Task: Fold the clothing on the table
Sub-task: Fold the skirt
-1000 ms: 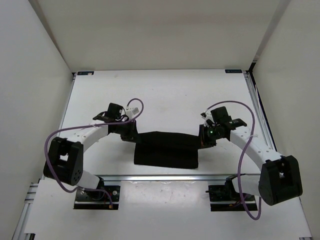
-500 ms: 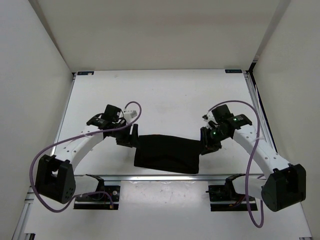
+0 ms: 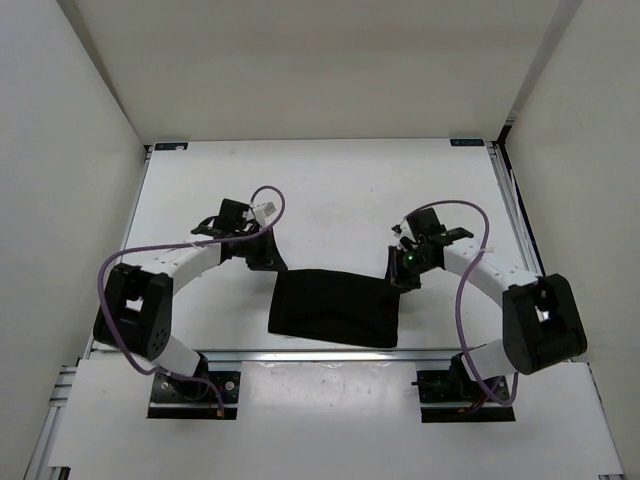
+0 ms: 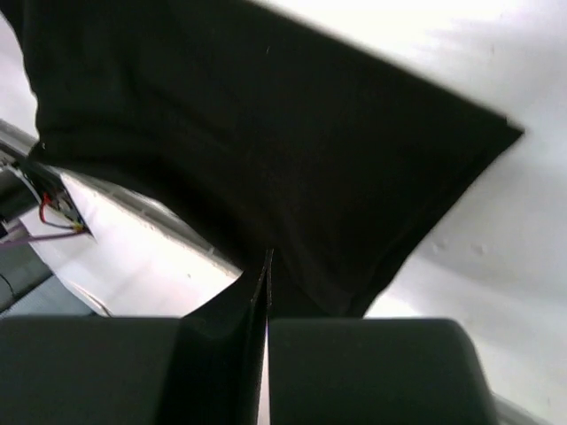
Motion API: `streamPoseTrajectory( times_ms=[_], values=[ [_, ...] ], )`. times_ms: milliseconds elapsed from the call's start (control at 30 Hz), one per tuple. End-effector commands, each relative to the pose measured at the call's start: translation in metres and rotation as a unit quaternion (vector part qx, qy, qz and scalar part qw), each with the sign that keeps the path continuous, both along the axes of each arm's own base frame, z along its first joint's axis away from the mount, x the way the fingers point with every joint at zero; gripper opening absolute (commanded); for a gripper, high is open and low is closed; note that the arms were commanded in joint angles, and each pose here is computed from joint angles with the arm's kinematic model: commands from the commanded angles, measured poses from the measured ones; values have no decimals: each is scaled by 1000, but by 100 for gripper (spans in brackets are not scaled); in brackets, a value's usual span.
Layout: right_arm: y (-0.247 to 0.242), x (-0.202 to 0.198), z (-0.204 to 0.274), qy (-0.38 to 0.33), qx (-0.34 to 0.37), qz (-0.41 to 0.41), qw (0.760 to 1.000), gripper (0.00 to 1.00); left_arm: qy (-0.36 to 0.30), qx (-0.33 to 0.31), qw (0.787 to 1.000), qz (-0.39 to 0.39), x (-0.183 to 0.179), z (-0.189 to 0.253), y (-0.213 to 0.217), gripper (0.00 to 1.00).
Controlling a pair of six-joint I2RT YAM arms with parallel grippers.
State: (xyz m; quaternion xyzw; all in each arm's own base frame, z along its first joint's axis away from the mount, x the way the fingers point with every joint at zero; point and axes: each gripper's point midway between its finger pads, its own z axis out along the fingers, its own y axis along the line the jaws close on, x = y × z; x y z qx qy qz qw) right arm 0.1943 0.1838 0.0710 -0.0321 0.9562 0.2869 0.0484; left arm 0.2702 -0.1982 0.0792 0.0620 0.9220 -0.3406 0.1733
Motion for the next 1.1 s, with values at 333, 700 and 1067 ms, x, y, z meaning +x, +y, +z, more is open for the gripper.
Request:
streamPoseTrajectory(
  times_ms=[333,700,1067],
  values=[
    [4,7,-47,54,-22,-12,998,0,1,154,986,57,21,-64,11,0],
    [-20,83,-81,59,-87,-26,994,0,-24,169,981,90,102,-68,12,0],
    [0,210,-20,-72,-58,-7,996,0,-39,139,985,96,175,-48,-17,0]
  ],
)
